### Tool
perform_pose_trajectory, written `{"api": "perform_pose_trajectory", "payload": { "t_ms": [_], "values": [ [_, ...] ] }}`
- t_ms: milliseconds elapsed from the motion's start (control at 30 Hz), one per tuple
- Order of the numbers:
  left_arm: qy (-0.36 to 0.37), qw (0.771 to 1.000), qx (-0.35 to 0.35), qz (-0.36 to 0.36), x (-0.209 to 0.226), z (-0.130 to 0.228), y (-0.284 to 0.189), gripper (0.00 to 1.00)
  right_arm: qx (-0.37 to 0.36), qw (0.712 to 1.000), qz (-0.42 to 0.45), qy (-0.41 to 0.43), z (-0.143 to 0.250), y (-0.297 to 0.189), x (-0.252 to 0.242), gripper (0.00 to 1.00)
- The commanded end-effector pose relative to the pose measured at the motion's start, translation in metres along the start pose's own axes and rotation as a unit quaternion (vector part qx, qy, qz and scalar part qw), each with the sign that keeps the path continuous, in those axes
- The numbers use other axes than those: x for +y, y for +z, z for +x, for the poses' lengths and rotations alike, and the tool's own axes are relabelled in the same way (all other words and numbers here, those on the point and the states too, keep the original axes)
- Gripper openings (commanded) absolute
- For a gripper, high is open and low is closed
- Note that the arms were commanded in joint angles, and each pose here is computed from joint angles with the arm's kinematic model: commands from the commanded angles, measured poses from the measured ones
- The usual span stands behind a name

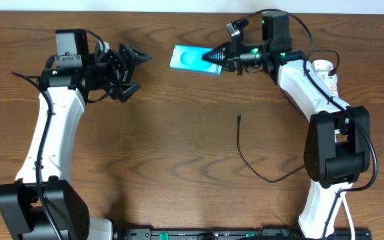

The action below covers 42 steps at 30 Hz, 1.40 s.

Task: Plug charger to phone and switch on socket
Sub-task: 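Carry the phone with the right gripper back toward the left gripper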

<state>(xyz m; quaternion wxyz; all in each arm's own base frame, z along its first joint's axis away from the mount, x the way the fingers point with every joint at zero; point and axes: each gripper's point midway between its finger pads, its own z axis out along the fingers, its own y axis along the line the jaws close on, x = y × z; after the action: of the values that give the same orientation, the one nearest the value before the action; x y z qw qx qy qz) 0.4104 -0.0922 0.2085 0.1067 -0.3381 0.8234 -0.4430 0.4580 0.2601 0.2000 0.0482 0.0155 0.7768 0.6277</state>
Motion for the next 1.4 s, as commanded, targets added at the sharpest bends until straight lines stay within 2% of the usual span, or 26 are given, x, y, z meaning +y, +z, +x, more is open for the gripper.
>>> {"api": "perform_pose_trajectory", "payload": {
  "t_ms": [0,300,633,900,967,1067,1133,1233,1300,1367],
  "values": [
    [0.012,1.0,-0.007,0.023,-0.015,0.0,-0.008,0.89,-0.01,0.997,-0.015,0.076,-0.006,0.006,0.022,0.01],
    [0.027,0.997,-0.042,0.053,-0.037,-0.011,-0.005,0.89,-0.061,0.985,-0.043,0.157,-0.024,0.025,0.048,0.01],
    [0.008,0.993,-0.099,0.063,-0.055,-0.022,0.004,0.9,-0.08,0.976,-0.065,0.19,-0.016,0.063,0.071,0.01],
    [-0.022,0.986,-0.149,0.076,-0.062,-0.041,-0.002,0.89,-0.085,0.976,-0.093,0.179,-0.011,0.077,0.091,0.01],
    [-0.025,0.984,-0.159,0.073,-0.061,-0.044,-0.003,0.85,-0.084,0.976,-0.092,0.179,-0.011,0.078,0.091,0.01],
    [-0.05,0.981,-0.174,0.071,-0.059,-0.05,-0.005,0.72,-0.078,0.977,-0.092,0.178,-0.006,0.083,0.093,0.01],
    [-0.076,0.978,-0.18,0.074,-0.058,-0.052,-0.005,0.68,-0.078,0.977,-0.091,0.178,-0.003,0.088,0.094,0.01],
    [-0.094,0.975,-0.184,0.081,-0.06,-0.054,-0.006,0.69,-0.083,0.976,-0.092,0.178,-0.003,0.09,0.094,0.01],
    [-0.087,0.975,-0.185,0.089,-0.066,-0.053,-0.006,0.75,-0.082,0.977,-0.095,0.173,-0.003,0.089,0.097,0.01],
    [-0.081,0.974,-0.186,0.097,-0.07,-0.053,-0.006,0.76,-0.081,0.977,-0.099,0.168,-0.002,0.09,0.099,0.01]
  ]
}}
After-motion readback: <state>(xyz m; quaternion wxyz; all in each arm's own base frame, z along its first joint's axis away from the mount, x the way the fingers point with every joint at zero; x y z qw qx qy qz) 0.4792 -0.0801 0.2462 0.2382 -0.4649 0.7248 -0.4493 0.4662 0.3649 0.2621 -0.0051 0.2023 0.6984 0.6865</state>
